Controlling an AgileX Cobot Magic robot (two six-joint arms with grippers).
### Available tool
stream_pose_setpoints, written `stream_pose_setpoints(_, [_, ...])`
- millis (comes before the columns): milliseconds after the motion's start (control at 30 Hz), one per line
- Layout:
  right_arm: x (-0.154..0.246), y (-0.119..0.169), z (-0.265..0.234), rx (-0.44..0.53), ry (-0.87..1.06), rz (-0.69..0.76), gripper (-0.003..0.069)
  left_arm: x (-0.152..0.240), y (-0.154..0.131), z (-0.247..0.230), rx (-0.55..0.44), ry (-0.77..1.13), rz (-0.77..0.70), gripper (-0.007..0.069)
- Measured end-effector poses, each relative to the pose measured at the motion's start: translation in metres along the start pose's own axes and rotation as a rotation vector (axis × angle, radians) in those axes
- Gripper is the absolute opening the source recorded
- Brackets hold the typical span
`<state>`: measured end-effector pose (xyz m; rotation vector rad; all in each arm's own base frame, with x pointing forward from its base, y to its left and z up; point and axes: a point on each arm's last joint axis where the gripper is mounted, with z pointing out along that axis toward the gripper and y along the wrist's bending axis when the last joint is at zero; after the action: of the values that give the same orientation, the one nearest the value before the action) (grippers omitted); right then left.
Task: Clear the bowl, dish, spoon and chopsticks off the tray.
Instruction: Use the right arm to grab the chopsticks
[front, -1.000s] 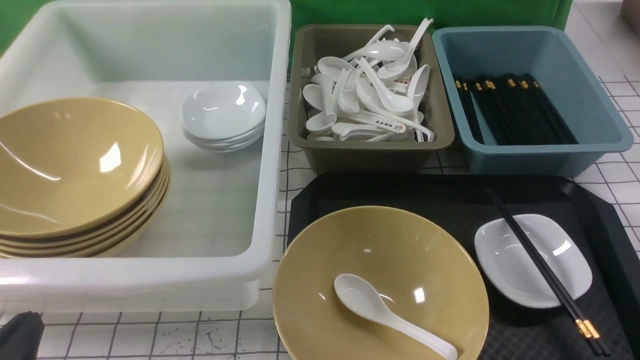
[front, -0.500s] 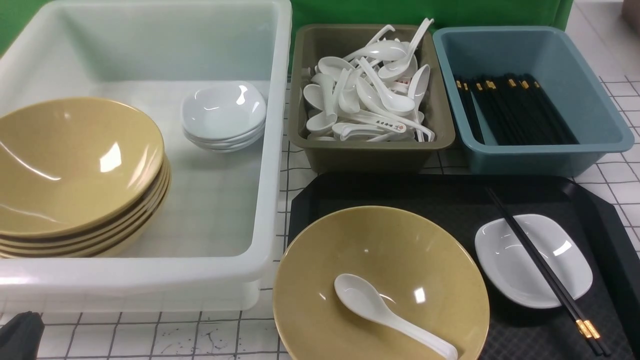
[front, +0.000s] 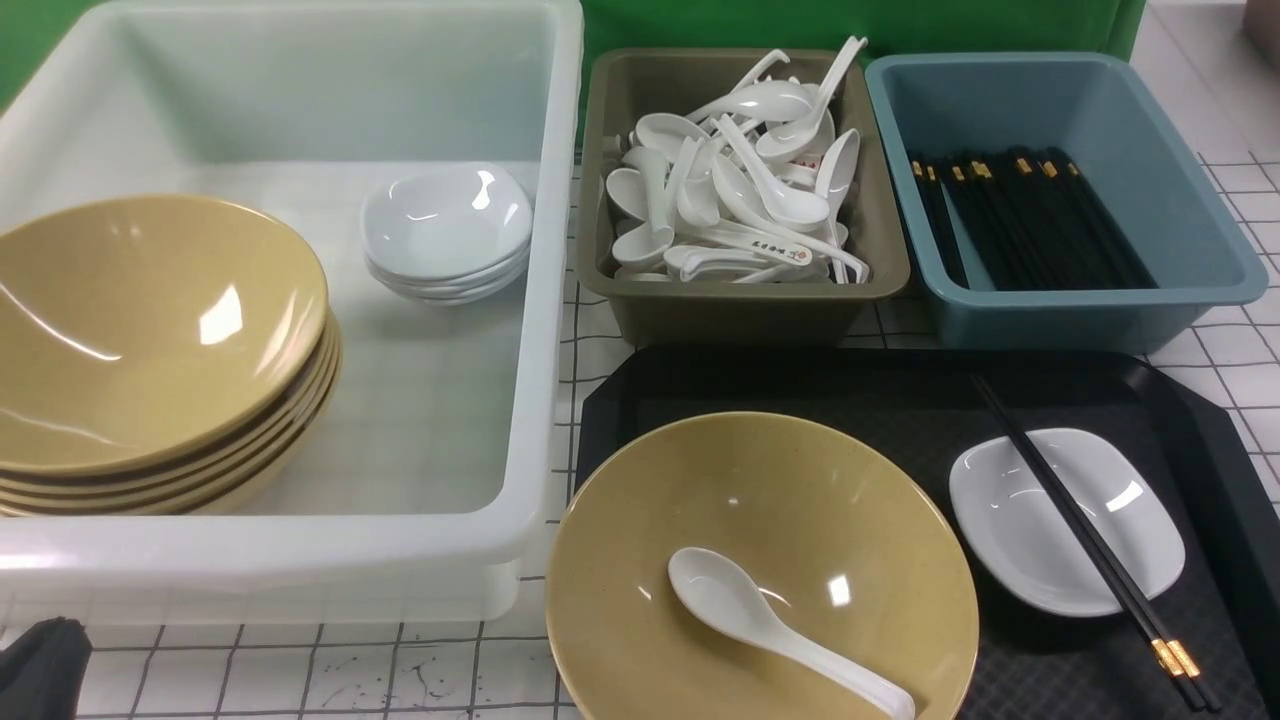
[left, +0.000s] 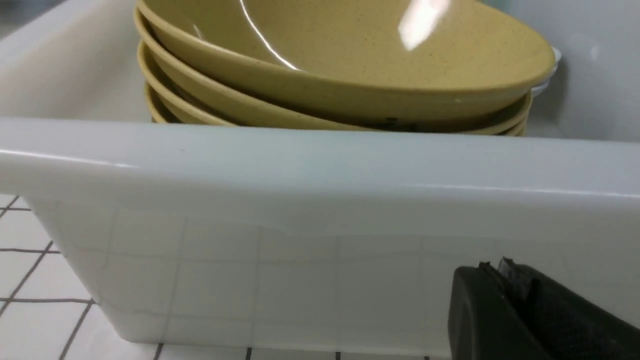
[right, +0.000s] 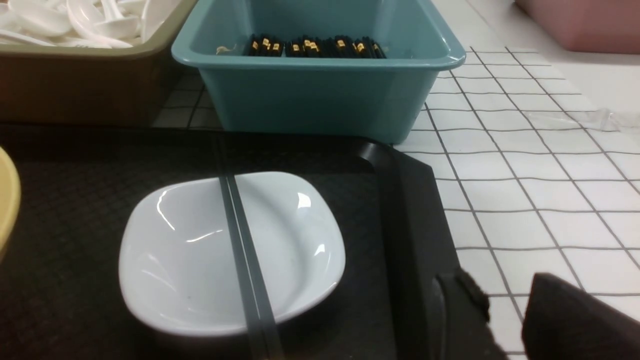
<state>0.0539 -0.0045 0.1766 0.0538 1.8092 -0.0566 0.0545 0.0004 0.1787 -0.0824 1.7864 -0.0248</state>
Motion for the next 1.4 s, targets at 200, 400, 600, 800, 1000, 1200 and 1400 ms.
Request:
stream_pose_setpoints(200, [0.000, 0.000, 0.000, 0.000, 0.000, 0.009, 0.0244, -0.007, -0.005, 0.000, 0.067, -0.068, -0.321, -0.0006])
stream_pose_setpoints(400, [0.000, 0.001, 0.000, -0.050, -0.007, 0.290, 0.0244, -0.015, -0.009, -0.002, 0.168, -0.107, -0.889, -0.0006])
stream_pose_setpoints(600, [-0.001, 0.004, 0.000, -0.042, 0.020, 1.163, 0.0244, -0.018, -0.010, -0.002, 0.211, -0.113, -1.104, -0.0006])
stream_pose_setpoints(800, [0.000, 0.004, 0.000, -0.040, 0.026, 1.294, 0.0244, -0.018, -0.012, -0.002, 0.226, -0.101, -1.133, -0.0006])
stream_pose_setpoints(1000, [-0.001, 0.003, 0.000, -0.042, 0.010, 1.041, 0.0244, -0.043, -0.017, -0.013, 0.264, -0.162, -0.847, -0.0006])
stream_pose_setpoints(1200, [-0.038, 0.008, -0.011, -0.138, 0.019, 0.700, 0.0171, -0.093, -0.029, -0.023, 0.297, -0.094, -0.487, -0.0006])
stream_pose_setpoints(1400, [-0.112, 0.021, 0.001, -0.212, 0.200, 0.306, 0.0036, -0.144, -0.034, 0.017, 0.264, 0.256, -0.226, -0.0006])
